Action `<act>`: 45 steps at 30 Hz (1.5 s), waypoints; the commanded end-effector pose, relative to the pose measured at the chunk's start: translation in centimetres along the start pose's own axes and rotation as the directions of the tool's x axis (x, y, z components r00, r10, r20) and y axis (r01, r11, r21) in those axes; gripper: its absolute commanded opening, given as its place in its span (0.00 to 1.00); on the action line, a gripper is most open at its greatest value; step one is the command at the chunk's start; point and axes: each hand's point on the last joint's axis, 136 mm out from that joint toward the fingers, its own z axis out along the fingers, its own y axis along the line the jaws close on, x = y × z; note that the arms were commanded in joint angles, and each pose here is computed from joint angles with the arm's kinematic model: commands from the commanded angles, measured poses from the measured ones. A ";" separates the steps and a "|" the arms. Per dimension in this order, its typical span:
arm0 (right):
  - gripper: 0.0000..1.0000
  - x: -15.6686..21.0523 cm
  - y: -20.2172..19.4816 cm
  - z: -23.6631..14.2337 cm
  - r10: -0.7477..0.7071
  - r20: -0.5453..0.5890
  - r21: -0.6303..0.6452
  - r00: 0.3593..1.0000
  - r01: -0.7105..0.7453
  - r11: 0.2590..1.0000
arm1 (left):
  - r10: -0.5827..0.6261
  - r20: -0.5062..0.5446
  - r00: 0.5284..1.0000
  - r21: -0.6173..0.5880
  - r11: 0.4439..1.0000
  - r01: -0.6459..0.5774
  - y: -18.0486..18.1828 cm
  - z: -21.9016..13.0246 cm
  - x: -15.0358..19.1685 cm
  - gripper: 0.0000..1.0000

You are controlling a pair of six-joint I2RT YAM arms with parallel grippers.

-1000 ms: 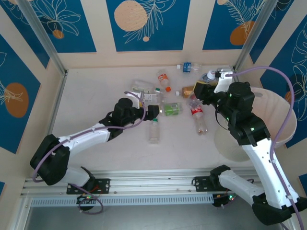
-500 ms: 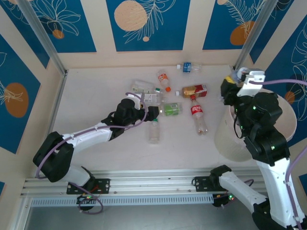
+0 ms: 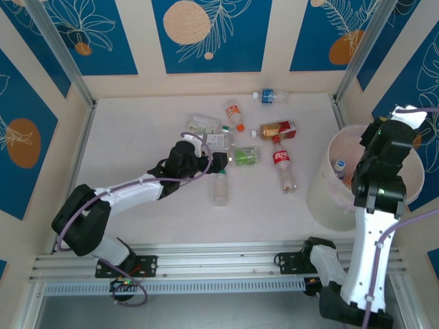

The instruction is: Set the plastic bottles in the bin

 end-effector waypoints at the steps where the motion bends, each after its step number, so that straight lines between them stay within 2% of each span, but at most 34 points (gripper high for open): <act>1: 0.24 1.7 0.8 1.7 0.090 -0.015 -0.081 0.996 -0.091 0.993 | -0.017 0.013 1.000 0.009 1.000 0.017 -0.2 0.3 -1.2 1.00; 8: 0.27 6.1 0.3 4.6 0.249 -0.059 -0.069 0.967 -0.253 0.965 | -0.024 -0.005 1.000 -0.001 1.000 0.024 0.2 0.7 -0.8 1.00; 14: 0.51 9.3 1.1 5.9 0.320 -0.137 -0.085 0.937 -0.333 0.939 | -0.028 -0.020 0.999 0.003 1.000 0.028 0.3 1.1 -0.7 1.00; 20: 0.83 11.1 0.0 7.1 0.396 -0.193 0.010 0.898 -0.401 0.916 | -0.035 -0.041 0.999 0.014 0.999 0.035 0.3 1.7 -0.5 1.00; 25: 0.99 10.2 -1.2 5.8 0.433 -0.165 0.064 0.886 -0.428 0.901 | -0.038 -0.048 0.998 0.013 0.999 0.039 0.3 1.8 -0.4 1.00; 30: 1.00 8.7 -2.3 4.0 0.467 -0.098 0.083 0.879 -0.460 0.884 | -0.053 -0.057 0.997 0.002 0.999 0.053 0.7 2.1 -0.2 1.00; 36: 1.00 6.8 -2.1 2.4 0.461 -0.068 0.066 0.885 -0.457 0.887 | -0.069 -0.073 0.995 -0.011 0.998 0.069 1.1 2.3 0.1 1.00; 40: 1.00 5.3 1.7 1.7 0.397 -0.147 -0.139 0.906 -0.416 0.898 | -0.079 -0.075 0.994 -0.018 0.997 0.078 1.3 2.4 0.2 1.00; 45: 1.00 4.3 5.9 0.7 0.358 -0.240 -0.327 0.902 -0.422 0.846 | -0.104 -0.096 0.990 -0.031 0.994 0.102 1.6 2.7 0.5 1.00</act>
